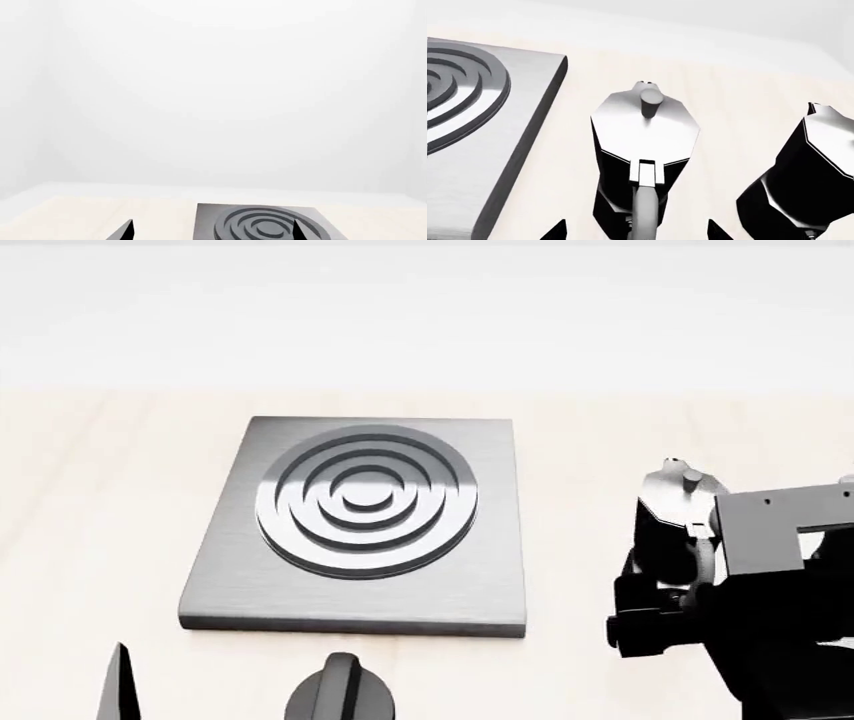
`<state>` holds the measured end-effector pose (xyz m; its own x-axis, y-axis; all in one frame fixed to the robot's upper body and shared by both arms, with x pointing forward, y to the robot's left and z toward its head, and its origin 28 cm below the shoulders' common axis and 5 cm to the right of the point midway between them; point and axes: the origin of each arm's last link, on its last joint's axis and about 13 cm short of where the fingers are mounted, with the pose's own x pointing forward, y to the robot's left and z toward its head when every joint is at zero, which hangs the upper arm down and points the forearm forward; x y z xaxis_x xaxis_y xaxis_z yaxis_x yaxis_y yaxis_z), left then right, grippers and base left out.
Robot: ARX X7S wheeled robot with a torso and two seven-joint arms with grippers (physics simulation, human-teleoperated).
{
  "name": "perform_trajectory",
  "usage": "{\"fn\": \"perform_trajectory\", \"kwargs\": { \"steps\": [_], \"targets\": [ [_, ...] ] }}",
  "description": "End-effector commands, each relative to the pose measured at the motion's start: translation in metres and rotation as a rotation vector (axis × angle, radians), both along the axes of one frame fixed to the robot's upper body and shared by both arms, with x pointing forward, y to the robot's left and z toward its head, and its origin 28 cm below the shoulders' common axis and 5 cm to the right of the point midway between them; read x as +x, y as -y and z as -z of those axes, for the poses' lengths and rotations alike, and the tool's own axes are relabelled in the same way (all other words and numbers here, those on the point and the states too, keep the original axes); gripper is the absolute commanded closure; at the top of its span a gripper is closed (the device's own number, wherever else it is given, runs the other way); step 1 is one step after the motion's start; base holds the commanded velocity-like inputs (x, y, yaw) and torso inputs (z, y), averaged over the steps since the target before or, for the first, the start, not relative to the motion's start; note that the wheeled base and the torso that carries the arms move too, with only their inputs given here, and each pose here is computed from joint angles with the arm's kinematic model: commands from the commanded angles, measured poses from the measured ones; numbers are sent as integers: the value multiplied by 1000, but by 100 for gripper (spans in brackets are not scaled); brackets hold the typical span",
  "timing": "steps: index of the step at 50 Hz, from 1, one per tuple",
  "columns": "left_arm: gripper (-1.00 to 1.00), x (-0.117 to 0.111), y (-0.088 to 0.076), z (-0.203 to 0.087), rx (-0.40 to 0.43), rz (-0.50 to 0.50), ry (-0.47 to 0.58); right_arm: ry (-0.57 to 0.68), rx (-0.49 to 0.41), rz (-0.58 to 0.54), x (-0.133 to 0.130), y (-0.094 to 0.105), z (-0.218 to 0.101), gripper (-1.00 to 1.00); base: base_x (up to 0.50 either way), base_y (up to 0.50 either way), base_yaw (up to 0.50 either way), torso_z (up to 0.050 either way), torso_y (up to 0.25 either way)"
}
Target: Put both moka pots on the stove.
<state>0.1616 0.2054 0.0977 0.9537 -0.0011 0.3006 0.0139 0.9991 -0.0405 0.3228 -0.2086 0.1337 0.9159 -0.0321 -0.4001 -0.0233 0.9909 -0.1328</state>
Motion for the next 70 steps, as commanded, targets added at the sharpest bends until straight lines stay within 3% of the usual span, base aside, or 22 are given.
{"fn": "perform_trajectory", "kwargs": {
  "steps": [1,33,34,51,70],
  "targets": [
    [-100,0,0,0,0,-1,1,-21,-4,10,5,4,7,-100,0,0,0,0,0],
    [-100,1,0,1,4,1,-3,-31,-2,29,14,3,22,-100,0,0,0,0,0],
    [-100,1,0,2,4,0,-3,-17,-2,34,15,3,20,100,0,0,0,0,0],
    [-100,1,0,2,4,2,-3,-15,-6,23,14,1,21,100,1,0,0,0,0],
    [-100,0,1,0,4,3,-3,187,-51,0,-1,-13,-27,100,0,0,0,0,0]
  ]
}}
